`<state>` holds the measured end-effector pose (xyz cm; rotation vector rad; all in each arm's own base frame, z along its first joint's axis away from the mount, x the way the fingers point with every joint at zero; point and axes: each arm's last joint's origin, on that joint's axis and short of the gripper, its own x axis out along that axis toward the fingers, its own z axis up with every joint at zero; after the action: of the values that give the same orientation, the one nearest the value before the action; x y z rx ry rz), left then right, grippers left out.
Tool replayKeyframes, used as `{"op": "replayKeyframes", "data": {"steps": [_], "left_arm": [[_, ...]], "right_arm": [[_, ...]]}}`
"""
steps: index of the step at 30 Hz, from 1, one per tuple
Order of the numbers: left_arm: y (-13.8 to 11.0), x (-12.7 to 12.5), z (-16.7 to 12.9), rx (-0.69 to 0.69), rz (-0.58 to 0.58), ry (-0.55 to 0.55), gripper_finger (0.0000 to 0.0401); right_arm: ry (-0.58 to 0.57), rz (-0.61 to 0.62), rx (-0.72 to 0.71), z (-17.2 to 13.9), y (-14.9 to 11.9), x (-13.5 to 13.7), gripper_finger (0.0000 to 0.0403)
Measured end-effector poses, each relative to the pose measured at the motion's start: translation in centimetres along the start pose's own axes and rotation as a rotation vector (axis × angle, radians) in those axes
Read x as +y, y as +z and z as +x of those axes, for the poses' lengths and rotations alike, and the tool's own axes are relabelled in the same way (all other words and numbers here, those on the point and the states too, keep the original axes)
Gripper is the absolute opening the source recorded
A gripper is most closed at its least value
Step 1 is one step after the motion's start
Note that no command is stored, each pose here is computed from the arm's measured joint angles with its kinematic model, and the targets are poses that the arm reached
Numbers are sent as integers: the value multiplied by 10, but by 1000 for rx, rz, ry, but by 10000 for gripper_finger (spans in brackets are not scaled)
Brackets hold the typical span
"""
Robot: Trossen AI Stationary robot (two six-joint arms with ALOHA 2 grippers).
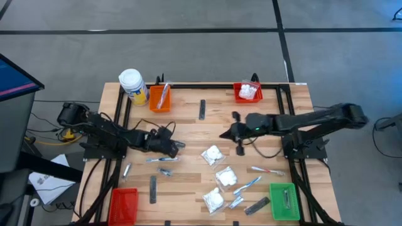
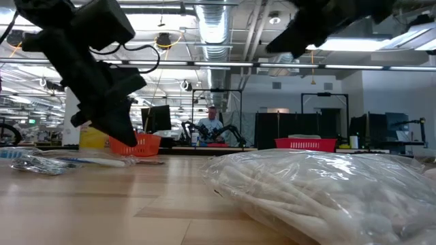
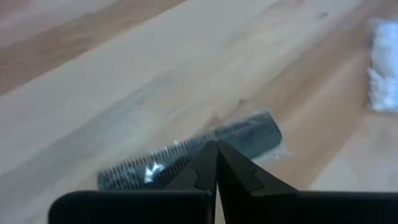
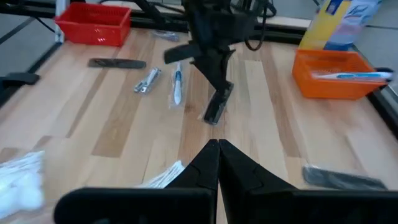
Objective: Pick & Place Travel size toiletries
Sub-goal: Put the comb into the bottom red bin
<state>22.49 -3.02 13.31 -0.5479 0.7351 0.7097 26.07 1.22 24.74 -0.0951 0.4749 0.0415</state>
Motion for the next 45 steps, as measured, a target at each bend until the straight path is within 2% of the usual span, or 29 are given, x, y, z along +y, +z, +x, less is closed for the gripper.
{"op": "replayKeyframes", "data": {"steps": [5, 10, 15, 21, 27, 32, 38, 45], "left_arm": [[-8, -6, -1, 17, 7, -30, 0], [-4, -3, 13, -12, -23, 9, 0], [-2, -3, 38, 45, -71, -15, 0], [10, -11, 55, -25, -83, -166, 0], [23, -18, 47, -165, -19, -214, 0], [15, -29, 34, -171, 43, -273, 0], [-2, -25, 34, -83, 101, -184, 0], [-3, -20, 34, -128, 98, -93, 0]], "right_arm": [[-28, 25, -15, 50, -13, -7, 5], [-80, 138, 26, 76, -11, -27, 39], [-63, 166, 51, 91, -13, -23, 91], [-17, 145, 80, 102, -19, -4, 145], [-1, 135, 99, 107, -24, 3, 173], [-20, 207, 84, 116, -29, -2, 178], [-29, 269, 102, 136, -48, -5, 176], [-44, 306, 90, 142, -49, -11, 180]]}}
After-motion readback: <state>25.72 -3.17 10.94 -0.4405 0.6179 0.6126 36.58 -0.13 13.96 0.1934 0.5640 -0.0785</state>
